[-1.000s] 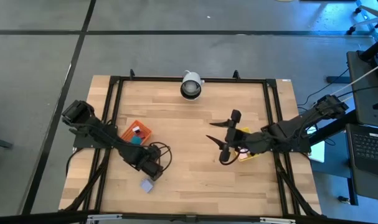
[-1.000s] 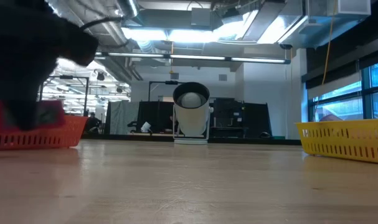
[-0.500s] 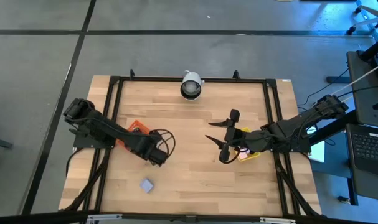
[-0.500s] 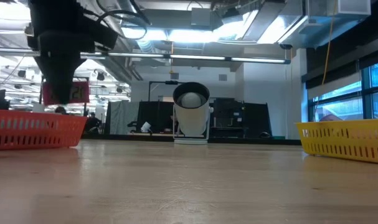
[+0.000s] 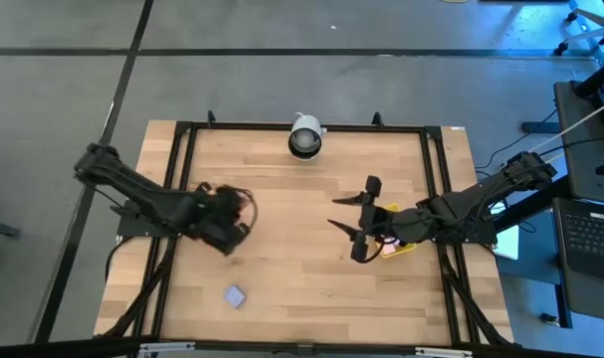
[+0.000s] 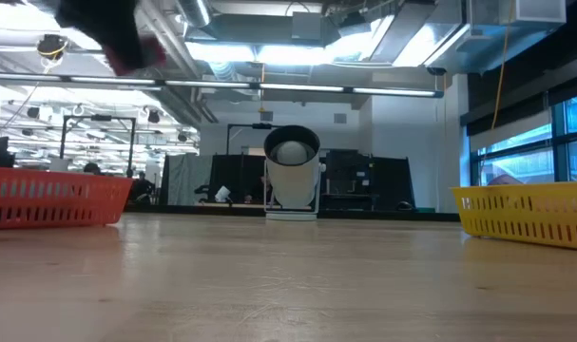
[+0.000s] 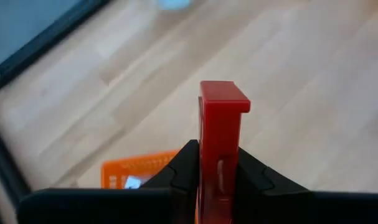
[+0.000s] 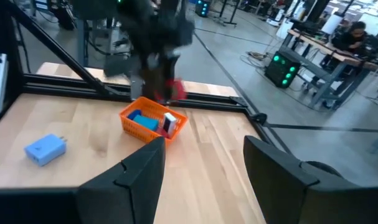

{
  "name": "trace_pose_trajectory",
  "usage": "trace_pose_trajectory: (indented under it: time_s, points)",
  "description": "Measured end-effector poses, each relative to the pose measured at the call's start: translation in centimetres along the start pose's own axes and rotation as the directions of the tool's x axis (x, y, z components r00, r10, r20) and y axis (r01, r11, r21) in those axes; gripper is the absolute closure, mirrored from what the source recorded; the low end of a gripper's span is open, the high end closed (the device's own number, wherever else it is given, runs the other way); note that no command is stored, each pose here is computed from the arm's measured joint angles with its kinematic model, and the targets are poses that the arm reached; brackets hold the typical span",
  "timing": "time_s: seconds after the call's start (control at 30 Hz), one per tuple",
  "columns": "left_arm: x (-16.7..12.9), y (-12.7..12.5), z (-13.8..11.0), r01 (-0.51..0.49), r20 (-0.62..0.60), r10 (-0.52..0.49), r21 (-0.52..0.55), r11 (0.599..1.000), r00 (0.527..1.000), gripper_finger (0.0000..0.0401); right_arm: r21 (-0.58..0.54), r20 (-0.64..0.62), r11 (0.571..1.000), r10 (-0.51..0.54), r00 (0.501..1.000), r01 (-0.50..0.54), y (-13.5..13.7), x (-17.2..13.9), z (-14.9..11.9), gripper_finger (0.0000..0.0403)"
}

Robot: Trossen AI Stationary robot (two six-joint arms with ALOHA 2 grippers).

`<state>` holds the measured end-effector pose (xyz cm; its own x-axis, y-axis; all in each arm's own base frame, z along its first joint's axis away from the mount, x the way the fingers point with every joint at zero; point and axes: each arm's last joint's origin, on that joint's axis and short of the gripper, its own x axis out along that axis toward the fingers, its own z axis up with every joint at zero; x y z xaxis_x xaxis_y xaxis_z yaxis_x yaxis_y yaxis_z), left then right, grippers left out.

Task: Pick & Place Office items
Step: Put the red digital clock into the orange basket

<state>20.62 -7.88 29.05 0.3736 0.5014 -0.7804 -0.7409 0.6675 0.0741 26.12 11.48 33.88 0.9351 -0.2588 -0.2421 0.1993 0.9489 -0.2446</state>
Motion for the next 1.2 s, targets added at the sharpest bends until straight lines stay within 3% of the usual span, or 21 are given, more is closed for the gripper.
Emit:
trace_pose_trajectory:
  time_s: [0.17,0.4,0.63,1.2]
  points:
    - [-2.2,3.4,-1.2,0.072,0.057,-0.067,-0.102,0.992,0.996,0.0349,0.01,0.0,1.0,0.003,1.0,-0.003,0.0,0.0,0.0,0.0186]
    - [-0.8,5.6,-4.4,0.045,-0.002,-0.046,-0.151,0.988,0.999,0.0349,0.027,0.019,1.0,0.012,1.0,-0.013,0.2,-0.1,0.2,0.0186]
    - [1.1,6.3,-7.1,0.024,0.018,-0.023,-0.095,0.995,1.0,0.0349,0.027,0.023,0.999,0.019,1.0,-0.019,0.3,-0.2,0.2,0.0186]
    - [4.9,5.7,-10.7,0.076,-0.144,-0.107,-0.202,0.976,0.984,0.0349,0.039,0.037,0.999,0.018,0.999,-0.019,0.3,-0.2,0.4,0.0186]
